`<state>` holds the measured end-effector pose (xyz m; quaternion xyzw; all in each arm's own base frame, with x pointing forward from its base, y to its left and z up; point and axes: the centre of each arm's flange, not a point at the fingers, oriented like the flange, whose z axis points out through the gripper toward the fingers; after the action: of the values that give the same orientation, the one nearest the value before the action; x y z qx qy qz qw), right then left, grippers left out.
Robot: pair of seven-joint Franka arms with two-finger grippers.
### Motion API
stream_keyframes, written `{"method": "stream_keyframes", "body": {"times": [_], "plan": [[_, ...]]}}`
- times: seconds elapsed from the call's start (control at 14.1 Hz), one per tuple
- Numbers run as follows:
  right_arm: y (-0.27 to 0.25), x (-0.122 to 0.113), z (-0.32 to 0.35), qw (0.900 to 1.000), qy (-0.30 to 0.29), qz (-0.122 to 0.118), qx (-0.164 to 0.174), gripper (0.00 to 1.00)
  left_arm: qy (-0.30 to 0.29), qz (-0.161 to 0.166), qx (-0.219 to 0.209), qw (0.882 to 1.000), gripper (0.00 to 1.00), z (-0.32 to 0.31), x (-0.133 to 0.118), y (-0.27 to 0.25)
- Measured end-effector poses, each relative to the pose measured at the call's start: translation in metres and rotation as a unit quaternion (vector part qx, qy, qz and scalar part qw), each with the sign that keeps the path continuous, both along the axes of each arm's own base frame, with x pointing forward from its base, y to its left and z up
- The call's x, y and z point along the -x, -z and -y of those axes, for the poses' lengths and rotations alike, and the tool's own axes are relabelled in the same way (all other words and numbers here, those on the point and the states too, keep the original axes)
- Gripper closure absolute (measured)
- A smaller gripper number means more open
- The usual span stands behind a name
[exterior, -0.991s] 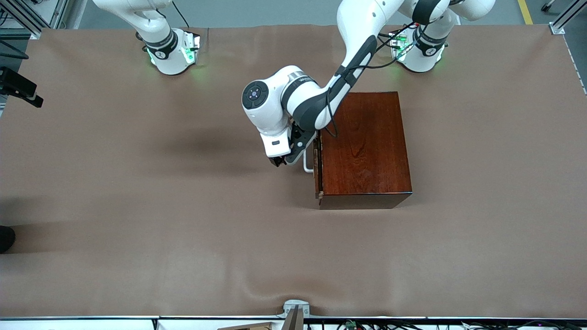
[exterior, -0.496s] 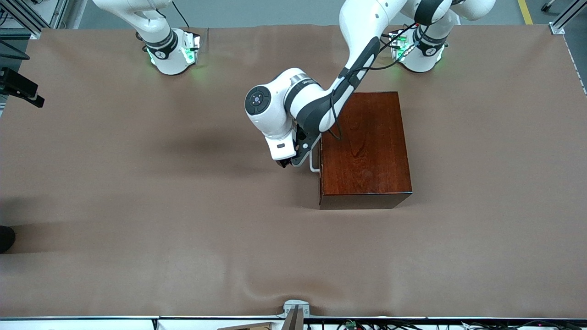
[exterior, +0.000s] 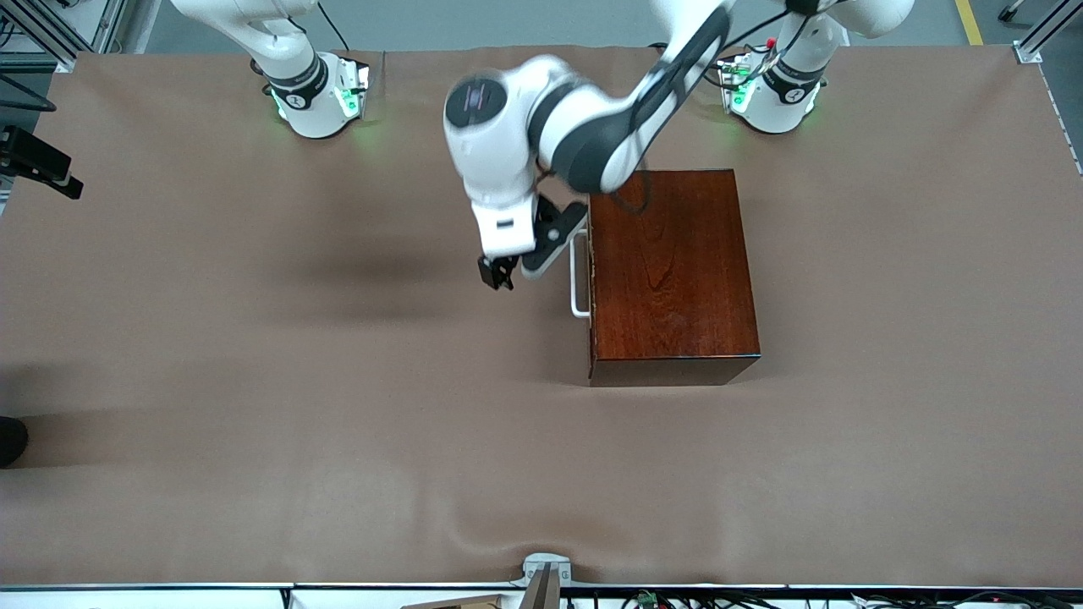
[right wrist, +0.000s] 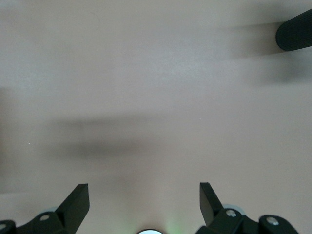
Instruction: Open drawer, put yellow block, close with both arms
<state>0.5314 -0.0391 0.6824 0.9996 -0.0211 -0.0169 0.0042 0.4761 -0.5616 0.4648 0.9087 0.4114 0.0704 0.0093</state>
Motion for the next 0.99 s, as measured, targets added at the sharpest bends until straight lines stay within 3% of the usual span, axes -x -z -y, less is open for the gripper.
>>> {"method": "stream_keyframes", "body": {"times": [0.5, 0.99], "plan": [[0.002, -0.001, 0.0, 1.0, 0.0, -0.002, 0.0, 0.0, 0.088, -0.027, -0.034, 0.995, 0.0, -0.151, -0.048, -0.126], [0.003, -0.001, 0.001, 1.0, 0.001, -0.003, 0.0, 0.0, 0.224, -0.057, -0.049, 0.972, 0.0, -0.34, -0.069, -0.196]]}}
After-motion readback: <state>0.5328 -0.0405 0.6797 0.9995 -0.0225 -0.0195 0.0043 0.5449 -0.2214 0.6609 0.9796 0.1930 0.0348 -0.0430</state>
